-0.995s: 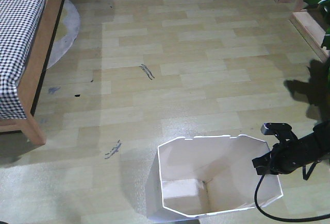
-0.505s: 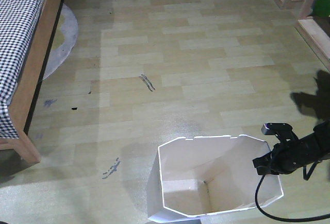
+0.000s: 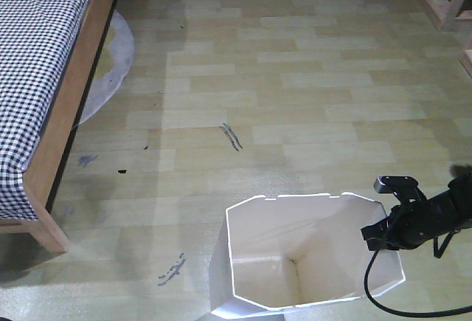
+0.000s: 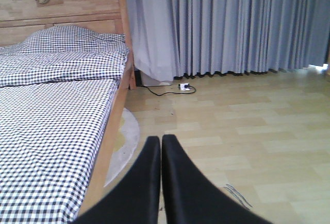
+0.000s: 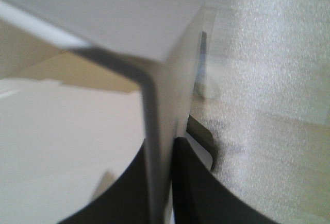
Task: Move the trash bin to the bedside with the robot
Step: 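Carry the held bin across the floor toward the bed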
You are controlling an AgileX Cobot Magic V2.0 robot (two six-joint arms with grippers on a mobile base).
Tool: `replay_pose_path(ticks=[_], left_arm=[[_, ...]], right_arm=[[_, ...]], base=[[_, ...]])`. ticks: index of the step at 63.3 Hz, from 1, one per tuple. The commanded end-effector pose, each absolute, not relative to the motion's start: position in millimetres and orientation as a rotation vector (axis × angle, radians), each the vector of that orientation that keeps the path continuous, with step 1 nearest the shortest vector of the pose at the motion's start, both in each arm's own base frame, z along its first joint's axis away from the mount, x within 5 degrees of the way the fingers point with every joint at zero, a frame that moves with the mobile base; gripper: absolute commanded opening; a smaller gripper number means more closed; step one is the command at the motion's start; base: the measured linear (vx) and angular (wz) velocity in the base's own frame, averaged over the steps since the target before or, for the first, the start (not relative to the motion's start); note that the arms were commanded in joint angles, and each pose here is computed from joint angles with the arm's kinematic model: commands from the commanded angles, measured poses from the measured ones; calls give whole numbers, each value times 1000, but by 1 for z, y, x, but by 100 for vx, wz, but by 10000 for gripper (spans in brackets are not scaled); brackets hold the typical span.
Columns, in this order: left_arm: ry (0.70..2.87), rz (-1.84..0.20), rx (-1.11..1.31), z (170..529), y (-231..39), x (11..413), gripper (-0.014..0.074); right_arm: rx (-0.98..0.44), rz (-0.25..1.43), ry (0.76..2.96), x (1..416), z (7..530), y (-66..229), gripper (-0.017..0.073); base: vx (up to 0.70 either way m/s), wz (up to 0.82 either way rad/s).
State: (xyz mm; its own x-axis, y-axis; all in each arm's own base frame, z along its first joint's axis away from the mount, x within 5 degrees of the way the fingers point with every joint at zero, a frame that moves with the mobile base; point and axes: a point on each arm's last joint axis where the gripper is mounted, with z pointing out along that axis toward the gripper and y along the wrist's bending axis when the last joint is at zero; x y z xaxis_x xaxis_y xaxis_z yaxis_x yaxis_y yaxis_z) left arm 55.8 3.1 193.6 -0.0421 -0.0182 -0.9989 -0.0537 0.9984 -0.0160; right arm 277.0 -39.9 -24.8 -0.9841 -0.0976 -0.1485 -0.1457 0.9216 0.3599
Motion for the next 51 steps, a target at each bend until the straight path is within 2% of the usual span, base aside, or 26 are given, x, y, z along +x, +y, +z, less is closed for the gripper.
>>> replay_pose_path(ticks=[1,51], left_arm=[[1514,19,-56,208,3,54,-6],[1514,19,-56,208,3,54,-6]], right_arm=[[-184,802,2824,286,3,-28,-5],[-184,802,2824,286,3,-28,-5]], base=[[23,15],[23,6]])
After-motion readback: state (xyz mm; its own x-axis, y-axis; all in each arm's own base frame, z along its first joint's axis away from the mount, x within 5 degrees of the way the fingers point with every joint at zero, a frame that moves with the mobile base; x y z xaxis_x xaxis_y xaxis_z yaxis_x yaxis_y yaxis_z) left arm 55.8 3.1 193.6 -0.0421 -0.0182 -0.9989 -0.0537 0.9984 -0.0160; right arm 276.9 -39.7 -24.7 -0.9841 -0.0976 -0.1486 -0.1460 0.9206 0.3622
